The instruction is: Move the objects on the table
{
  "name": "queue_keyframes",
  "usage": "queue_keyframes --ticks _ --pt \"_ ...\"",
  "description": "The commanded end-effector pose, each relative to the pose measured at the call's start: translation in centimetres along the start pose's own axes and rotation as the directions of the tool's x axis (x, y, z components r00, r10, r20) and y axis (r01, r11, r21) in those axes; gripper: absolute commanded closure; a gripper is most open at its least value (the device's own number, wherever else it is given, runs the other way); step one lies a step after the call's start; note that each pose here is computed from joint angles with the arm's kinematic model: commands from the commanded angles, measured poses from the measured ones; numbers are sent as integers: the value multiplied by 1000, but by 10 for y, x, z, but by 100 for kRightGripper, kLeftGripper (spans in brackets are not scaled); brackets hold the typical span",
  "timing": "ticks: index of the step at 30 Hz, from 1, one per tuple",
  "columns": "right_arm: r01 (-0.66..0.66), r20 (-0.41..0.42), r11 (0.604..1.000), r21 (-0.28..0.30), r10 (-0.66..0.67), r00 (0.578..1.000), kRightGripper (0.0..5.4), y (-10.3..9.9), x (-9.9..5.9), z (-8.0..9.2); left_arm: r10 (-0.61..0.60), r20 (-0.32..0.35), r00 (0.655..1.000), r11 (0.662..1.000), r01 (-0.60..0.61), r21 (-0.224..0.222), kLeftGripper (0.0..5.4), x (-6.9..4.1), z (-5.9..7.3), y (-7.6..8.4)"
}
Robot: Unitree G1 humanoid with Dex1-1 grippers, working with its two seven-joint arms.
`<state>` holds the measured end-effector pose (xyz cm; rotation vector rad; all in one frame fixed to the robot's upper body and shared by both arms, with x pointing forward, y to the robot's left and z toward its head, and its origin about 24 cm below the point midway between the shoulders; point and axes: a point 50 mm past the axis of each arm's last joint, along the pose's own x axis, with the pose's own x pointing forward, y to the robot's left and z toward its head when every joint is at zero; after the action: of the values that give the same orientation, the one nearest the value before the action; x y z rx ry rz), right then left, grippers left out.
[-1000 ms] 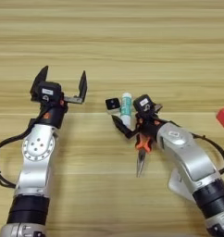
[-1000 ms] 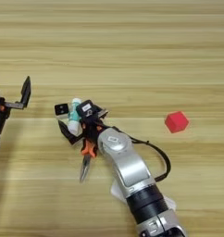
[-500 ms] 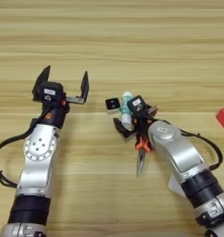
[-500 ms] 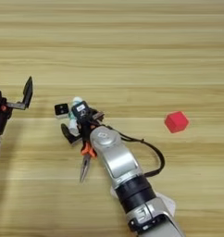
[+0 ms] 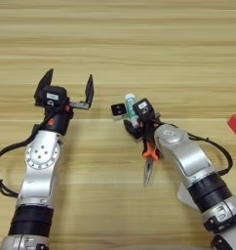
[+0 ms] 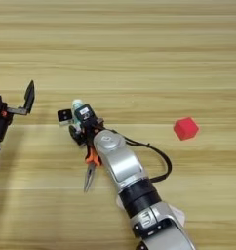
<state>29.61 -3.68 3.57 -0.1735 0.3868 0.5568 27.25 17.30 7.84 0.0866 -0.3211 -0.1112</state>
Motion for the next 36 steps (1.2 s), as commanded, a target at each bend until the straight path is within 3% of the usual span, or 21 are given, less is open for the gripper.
queue_keyframes --ticks 1,7,17,22,30,36 --pt "41 -42 999 2 -41 998 295 -6 1 -6 0 11 1000 1000 0 8 0 3 2 0" --pt "62 -35 998 11 -61 998 365 -9 1 -4 -2 12 1000 1000 2 8 0 3 1 0" --pt "94 -9 995 22 -93 996 370 -14 -1 1 -2 10 1000 1000 2 9 0 2 1 1" --pt "120 64 993 22 -121 991 370 -19 -5 15 -2 8 1000 1000 2 10 0 2 1 1" --pt "155 209 987 32 -159 965 370 -34 -25 47 -2 7 1000 1000 2 11 0 2 0 1" --pt "199 288 979 50 -205 936 370 -60 -49 64 -3 7 1000 1000 2 10 0 2 -1 1"
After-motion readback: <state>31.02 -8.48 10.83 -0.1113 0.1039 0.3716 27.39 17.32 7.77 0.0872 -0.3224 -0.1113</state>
